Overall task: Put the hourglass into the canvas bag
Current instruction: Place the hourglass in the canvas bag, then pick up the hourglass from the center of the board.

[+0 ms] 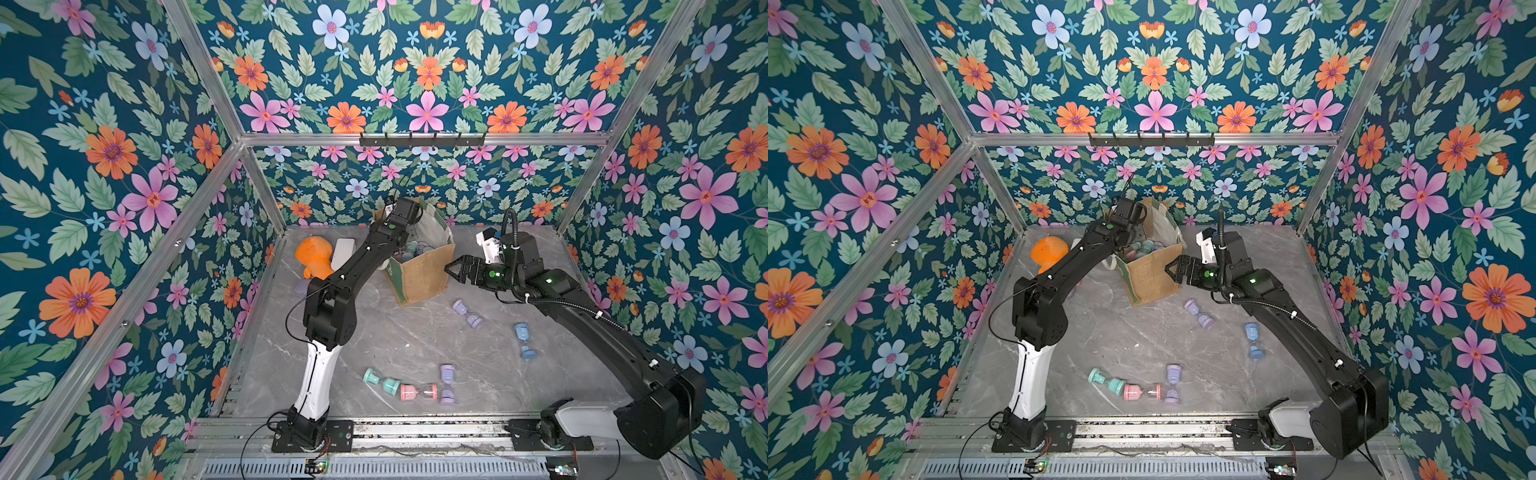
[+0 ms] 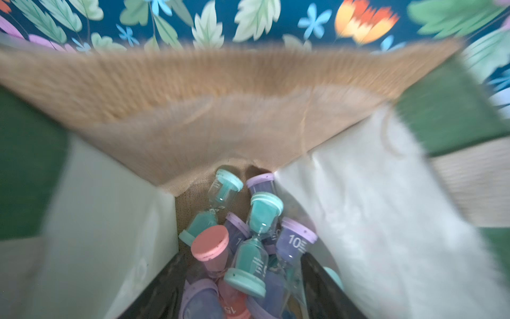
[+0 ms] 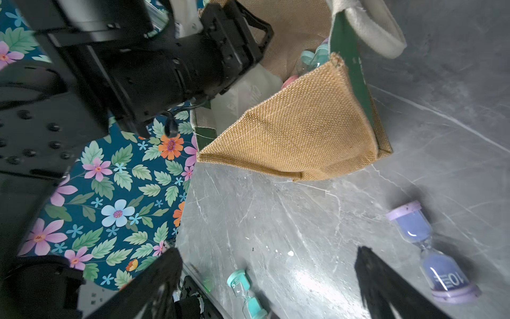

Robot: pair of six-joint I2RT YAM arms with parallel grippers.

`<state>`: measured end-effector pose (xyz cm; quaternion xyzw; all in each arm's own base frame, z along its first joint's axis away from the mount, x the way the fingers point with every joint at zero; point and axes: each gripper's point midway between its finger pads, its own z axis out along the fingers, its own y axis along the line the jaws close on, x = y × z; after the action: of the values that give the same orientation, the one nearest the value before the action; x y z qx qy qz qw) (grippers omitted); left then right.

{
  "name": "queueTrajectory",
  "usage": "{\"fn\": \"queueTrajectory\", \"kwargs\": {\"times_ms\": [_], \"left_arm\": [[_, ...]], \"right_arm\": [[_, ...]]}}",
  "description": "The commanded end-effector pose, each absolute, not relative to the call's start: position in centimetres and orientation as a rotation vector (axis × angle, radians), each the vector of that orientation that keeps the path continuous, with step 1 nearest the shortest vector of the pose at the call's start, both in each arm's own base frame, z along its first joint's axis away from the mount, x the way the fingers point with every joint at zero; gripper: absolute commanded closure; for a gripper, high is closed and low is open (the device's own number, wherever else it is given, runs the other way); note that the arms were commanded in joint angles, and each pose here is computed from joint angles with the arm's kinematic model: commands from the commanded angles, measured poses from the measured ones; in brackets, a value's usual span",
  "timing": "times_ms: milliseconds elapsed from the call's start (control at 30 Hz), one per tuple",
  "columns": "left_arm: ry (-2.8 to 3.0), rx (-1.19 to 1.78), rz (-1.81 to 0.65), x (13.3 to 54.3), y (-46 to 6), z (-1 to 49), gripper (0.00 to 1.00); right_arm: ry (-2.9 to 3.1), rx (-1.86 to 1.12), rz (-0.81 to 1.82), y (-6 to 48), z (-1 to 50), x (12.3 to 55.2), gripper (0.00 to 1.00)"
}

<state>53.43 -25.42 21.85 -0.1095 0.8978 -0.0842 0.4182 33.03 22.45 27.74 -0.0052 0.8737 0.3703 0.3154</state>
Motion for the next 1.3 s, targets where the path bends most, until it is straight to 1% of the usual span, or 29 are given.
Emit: {"fn": "queueTrajectory", "kwargs": {"times_ms": [0, 167, 267, 433, 567, 733, 933, 1033, 1267], "left_arm": [[2.208, -0.291, -0.274, 52.7, -25.5, 24.8, 0.27], [2.136, -0.279, -0.353, 50.3, -25.9, 29.7, 0.25], [2.105, -0.249, -0.404, 48.0, -27.0, 31.9, 0.23], [2.089, -0.188, -0.501, 42.9, -30.4, 33.6, 0.22], [2.108, -0.143, -0.573, 38.5, -33.6, 33.2, 0.21], [2.189, -0.14, -0.621, 34.4, -36.8, 30.2, 0.21], [2.318, -0.215, -0.652, 32.0, -39.5, 23.7, 0.21], [2.416, -0.251, -0.693, 31.2, -41.5, 20.0, 0.22], [2.573, -0.307, -0.632, 30.0, -44.5, 12.7, 0.22]], "right_arm": [[2.315, -0.003, 0.922, 21.4, 27.7, 32.5, 0.01], [2.335, 0.047, 0.902, 19.8, 27.3, 31.3, 0.01], [2.357, 0.092, 0.876, 18.5, 26.6, 30.5, 0.01], [2.401, 0.159, 0.839, 16.6, 25.5, 29.0, 0.01], [2.452, 0.219, 0.797, 14.9, 24.2, 27.0, 0.01], [2.517, 0.278, 0.746, 13.0, 22.7, 24.5, 0.01], [2.545, 0.362, 0.703, 10.8, 21.0, 22.7, 0.01], [2.577, 0.426, 0.719, 10.1, 20.1, 22.6, 0.01], [2.553, 0.521, 0.746, 8.4, 19.0, 23.8, 0.01]]}}
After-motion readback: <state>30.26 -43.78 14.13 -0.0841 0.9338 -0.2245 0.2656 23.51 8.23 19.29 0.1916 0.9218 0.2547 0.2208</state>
